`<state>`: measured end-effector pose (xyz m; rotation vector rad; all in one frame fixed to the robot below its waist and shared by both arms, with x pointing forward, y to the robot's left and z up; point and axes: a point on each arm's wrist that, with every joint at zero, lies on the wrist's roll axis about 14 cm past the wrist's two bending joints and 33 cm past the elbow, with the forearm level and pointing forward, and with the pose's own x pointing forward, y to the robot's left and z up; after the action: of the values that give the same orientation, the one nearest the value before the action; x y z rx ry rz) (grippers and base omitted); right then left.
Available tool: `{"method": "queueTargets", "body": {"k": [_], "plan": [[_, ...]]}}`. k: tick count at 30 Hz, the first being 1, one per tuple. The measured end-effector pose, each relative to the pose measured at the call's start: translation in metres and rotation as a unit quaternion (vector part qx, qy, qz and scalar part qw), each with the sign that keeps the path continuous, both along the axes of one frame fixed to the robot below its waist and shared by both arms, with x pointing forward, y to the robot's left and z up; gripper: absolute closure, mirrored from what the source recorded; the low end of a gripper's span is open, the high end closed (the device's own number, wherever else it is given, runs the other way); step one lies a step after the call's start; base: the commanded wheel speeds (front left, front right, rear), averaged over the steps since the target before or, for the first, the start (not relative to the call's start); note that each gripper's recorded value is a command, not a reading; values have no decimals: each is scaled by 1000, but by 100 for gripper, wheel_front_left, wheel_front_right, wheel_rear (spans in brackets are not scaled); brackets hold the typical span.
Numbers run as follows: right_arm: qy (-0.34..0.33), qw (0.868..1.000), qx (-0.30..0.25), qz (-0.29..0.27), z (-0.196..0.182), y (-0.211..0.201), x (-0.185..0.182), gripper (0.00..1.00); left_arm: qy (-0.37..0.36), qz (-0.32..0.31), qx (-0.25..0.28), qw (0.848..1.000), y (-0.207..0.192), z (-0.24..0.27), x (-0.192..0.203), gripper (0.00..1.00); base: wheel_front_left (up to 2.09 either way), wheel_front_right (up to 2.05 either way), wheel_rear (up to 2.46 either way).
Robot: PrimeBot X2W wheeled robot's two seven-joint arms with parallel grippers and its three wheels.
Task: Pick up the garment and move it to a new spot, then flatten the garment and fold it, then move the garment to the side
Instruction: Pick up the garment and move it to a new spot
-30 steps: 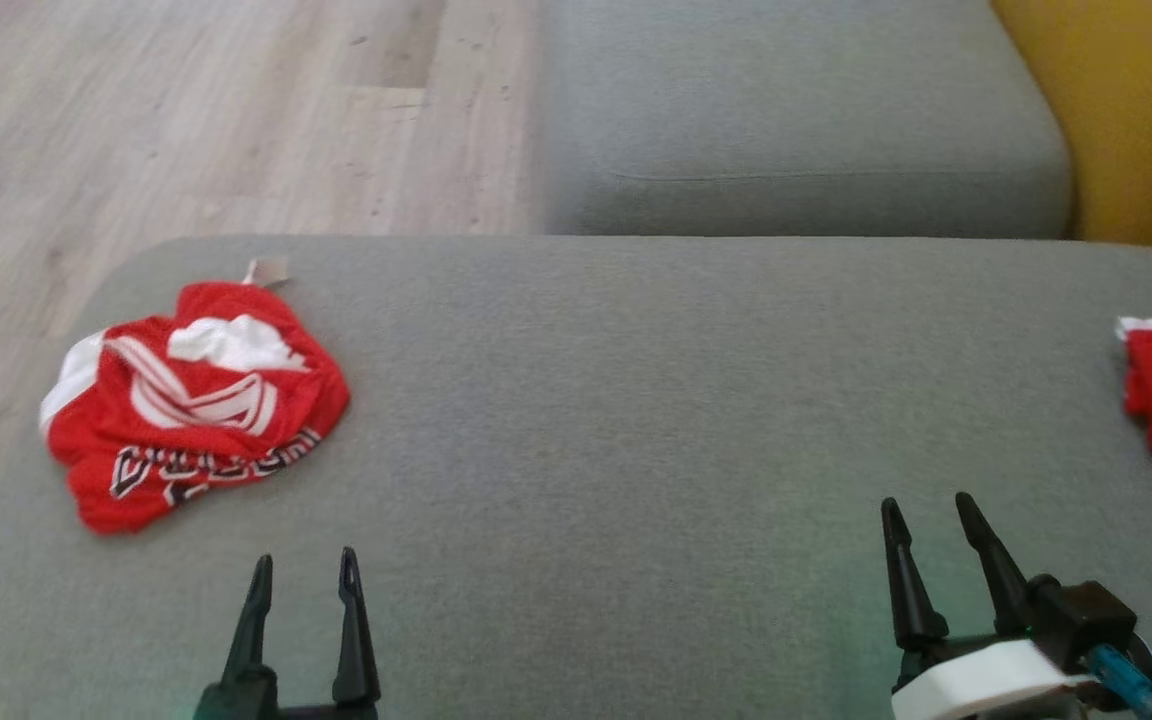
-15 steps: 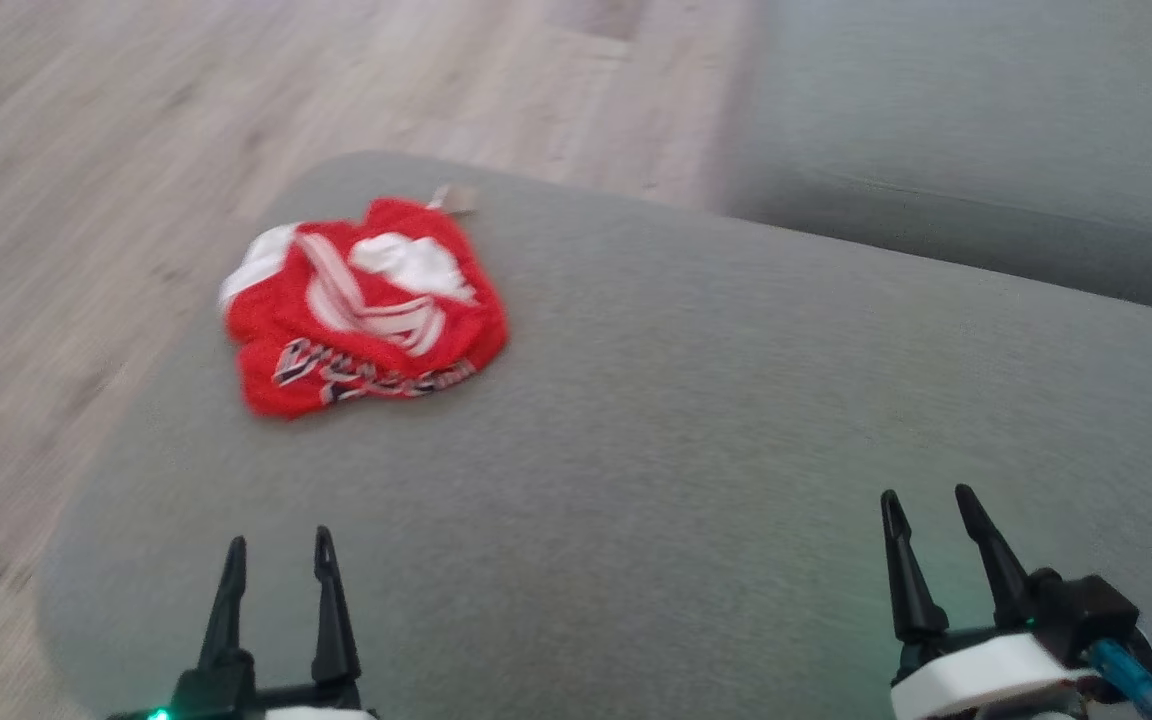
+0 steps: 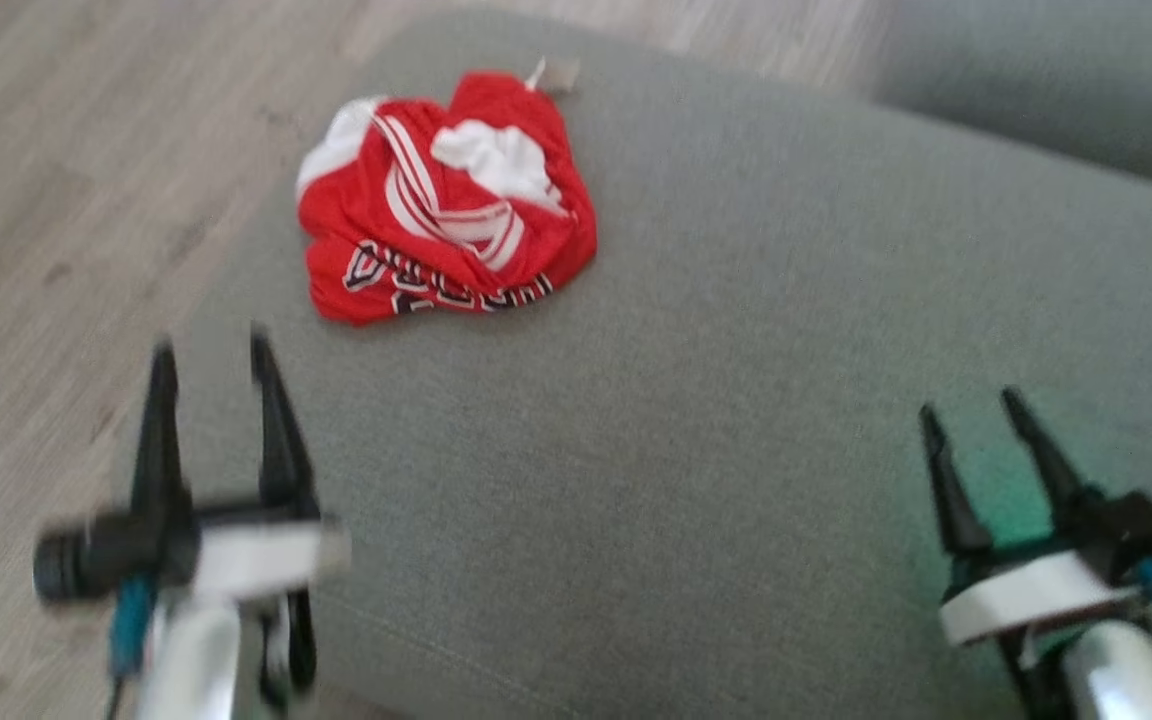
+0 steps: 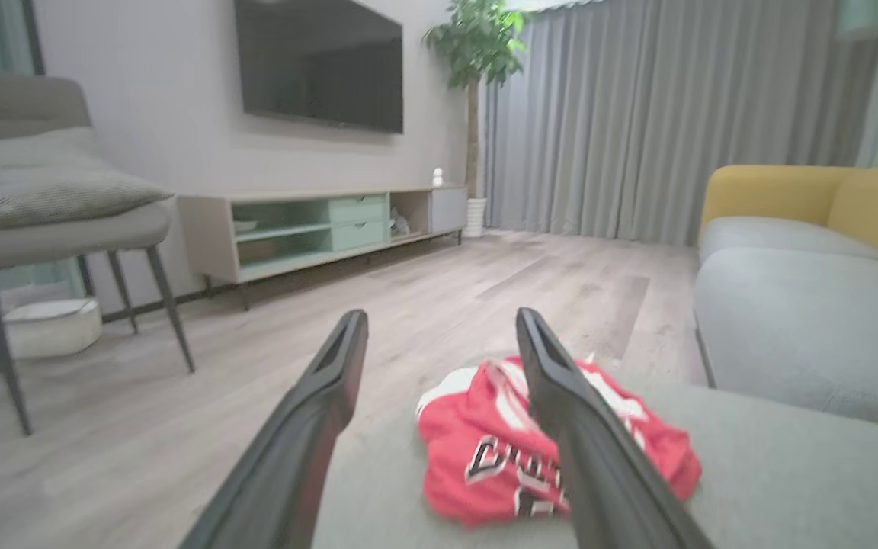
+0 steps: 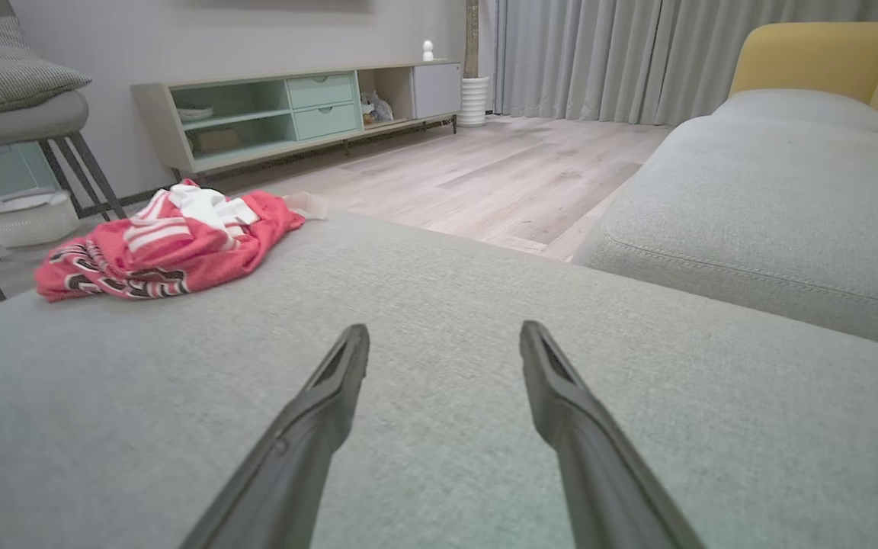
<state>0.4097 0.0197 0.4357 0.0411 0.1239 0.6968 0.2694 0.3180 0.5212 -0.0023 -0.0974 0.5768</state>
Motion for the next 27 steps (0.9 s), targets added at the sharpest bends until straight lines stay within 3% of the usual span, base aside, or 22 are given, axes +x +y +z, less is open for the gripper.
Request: {"method": "queueTargets", "body": {"k": [5, 11, 14, 18, 20, 21, 22, 27], "plan": [[-11, 999, -28, 10, -21, -12, 35, 0, -7, -64, 41, 997, 5, 24, 86, 0, 0, 0, 0], [-11, 998, -53, 12, -48, -31, 61, 0, 136, -109, 10, 985, 15, -26, 177, 0, 0, 0, 0], [-20, 998, -52, 5, -47, -38, 69, 0, 239, -105, -33, 965, 19, -70, 195, 0, 0, 0, 0], [-27, 998, -59, -22, -47, -62, 78, 0, 347, -87, -89, 930, 25, -139, 186, 0, 0, 0, 0], [-25, 997, -61, -31, -48, -69, 78, 0, 358, -93, -99, 924, 21, -149, 185, 0, 0, 0, 0], [-23, 997, -65, -40, -50, -76, 78, 0, 363, -100, -102, 921, 18, -156, 186, 18, 0, 0, 0], [-17, 996, -71, -59, -55, -90, 80, 0, 358, -112, -97, 922, 13, -163, 194, 100, 0, 0, 0], [-11, 994, -65, -83, -55, -101, 78, 0, 310, -136, -71, 938, 9, -151, 218, 100, 0, 0, 0]]}}
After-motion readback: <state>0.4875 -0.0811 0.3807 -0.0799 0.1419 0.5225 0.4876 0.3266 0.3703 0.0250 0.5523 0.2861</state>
